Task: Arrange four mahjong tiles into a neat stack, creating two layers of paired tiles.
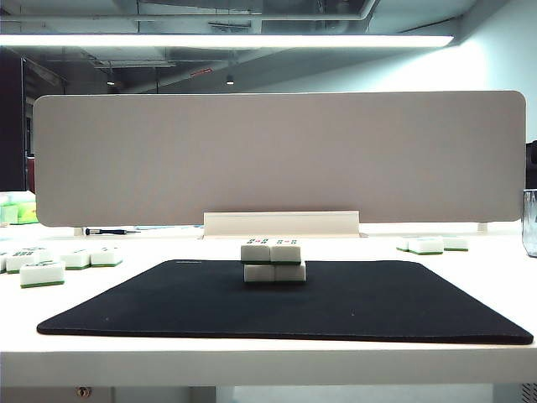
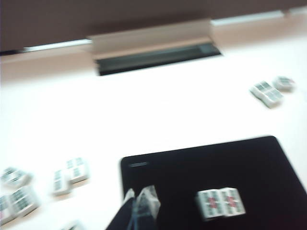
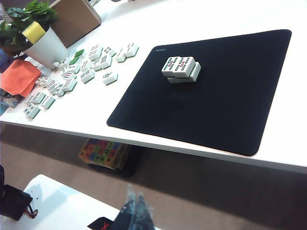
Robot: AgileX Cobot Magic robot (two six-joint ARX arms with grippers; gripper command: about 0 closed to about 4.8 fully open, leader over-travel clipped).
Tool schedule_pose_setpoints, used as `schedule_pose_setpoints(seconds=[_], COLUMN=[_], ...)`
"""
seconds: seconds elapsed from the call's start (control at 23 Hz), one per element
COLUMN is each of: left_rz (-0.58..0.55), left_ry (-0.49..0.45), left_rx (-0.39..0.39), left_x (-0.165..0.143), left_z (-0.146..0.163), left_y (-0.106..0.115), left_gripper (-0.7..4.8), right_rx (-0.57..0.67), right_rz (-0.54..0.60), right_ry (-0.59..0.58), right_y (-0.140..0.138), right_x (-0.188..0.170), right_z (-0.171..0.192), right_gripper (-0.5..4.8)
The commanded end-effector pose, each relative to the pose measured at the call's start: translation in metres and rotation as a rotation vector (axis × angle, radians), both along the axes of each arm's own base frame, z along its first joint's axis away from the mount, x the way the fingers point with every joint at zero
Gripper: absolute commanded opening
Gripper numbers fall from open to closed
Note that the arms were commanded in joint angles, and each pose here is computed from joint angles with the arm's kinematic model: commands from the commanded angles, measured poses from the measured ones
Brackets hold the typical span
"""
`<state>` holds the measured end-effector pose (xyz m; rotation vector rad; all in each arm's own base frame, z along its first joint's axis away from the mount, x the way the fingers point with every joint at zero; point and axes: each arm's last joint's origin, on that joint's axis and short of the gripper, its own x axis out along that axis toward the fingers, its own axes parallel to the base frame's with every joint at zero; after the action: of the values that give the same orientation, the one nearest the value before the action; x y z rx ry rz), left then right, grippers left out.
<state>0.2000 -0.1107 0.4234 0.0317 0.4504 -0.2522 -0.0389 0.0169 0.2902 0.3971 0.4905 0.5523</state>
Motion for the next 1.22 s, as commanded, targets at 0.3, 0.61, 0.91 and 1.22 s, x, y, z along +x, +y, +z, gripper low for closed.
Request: schedule_pose_setpoints(seconds=[0.3,0.61,0.91,1.22], left_rz=[0.251,0.347,0.235,0.309], left_ry=[-0.15,-0.187,-0.31,-0.329], left_rx=[-0.06,-0.026,-0.113,-0.109], left_x=[-0.074,-0.114,-0.098,-0.099], left_z=[-0.075,-0.188,-0.246,-0.264], left_y=[0.081,0.103,0.1,0.111], left_gripper=[-0.06,-0.06,-0.06,-0.06], right_rx=[-0.002,-0.002,-0.002,-0.001], right_rz=[0.003,0.003,0.003,0.004], right_ry=[-0.026,-0.026,-0.026,-0.026], right_y=[0.0,0.0,0.0,0.0], right_x=[-0.002,-0.002,-0.002,-0.002], right_z=[0.001,0.001,0.001,0.001], right_gripper=[-0.01,-0.01,-0.01,-0.01])
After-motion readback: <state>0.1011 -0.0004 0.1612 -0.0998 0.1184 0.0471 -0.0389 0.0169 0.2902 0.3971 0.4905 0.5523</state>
